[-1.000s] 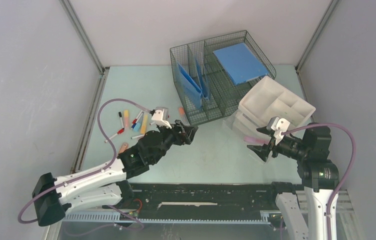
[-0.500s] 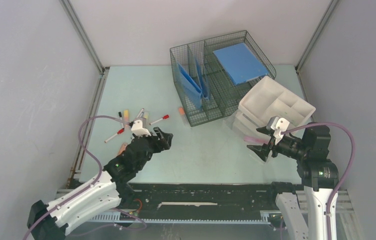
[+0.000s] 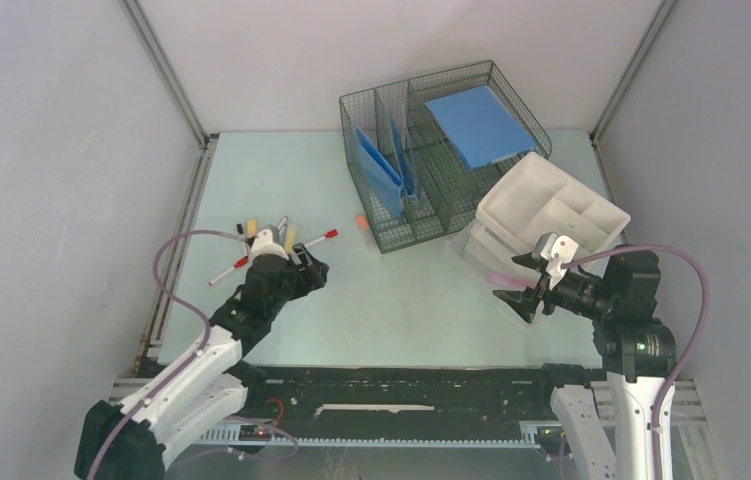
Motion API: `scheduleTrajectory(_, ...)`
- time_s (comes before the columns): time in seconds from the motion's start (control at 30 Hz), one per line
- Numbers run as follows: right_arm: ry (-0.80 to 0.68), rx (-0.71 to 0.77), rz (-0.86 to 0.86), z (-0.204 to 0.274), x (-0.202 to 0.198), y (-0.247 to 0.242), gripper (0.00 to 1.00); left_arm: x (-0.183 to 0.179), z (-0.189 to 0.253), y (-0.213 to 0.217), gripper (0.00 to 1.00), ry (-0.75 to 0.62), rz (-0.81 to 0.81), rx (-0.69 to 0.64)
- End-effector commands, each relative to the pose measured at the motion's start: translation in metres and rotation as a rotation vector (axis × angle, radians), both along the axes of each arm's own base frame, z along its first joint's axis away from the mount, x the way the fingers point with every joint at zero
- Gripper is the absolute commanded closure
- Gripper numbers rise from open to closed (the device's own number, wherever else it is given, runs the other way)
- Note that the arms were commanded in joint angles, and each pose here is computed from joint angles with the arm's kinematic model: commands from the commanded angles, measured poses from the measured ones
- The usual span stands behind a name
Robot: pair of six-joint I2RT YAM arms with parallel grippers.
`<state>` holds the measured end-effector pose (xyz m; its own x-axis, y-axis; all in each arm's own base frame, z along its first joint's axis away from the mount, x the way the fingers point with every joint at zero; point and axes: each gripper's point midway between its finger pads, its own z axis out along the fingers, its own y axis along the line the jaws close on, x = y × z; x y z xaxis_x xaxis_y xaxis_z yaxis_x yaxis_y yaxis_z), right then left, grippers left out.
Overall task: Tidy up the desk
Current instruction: Pick up the stationery from the center of the board.
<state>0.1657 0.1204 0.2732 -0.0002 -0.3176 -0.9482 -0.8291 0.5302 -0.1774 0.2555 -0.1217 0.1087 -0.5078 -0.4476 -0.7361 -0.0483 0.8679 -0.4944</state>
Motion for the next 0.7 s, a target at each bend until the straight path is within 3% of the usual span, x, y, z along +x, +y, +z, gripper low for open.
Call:
scheduleTrajectory(0.0, -0.016, 0.0, 0.006, 0.003, 0.001, 0.001, 0.24, 0.025, 0.016, 0.009, 0.19, 0.013, 0.013, 0.028)
scheduleTrajectory(0.3, -0.023, -0.003, 0.008, 0.003, 0.0, 0.001, 0.23, 0.072, -0.002, 0.045, 0.22, 0.19, 0.116, 0.2)
scheduleTrajectory(0.53, -0.026, -0.01, 0.005, 0.003, 0.001, 0.001, 0.23, 0.092, -0.024, 0.063, 0.38, 0.334, 0.125, 0.338)
scheduleTrajectory(0.67, -0.025, -0.011, 0.005, 0.002, 0.001, 0.001, 0.23, 0.098, -0.038, 0.074, 0.38, 0.389, 0.147, 0.387)
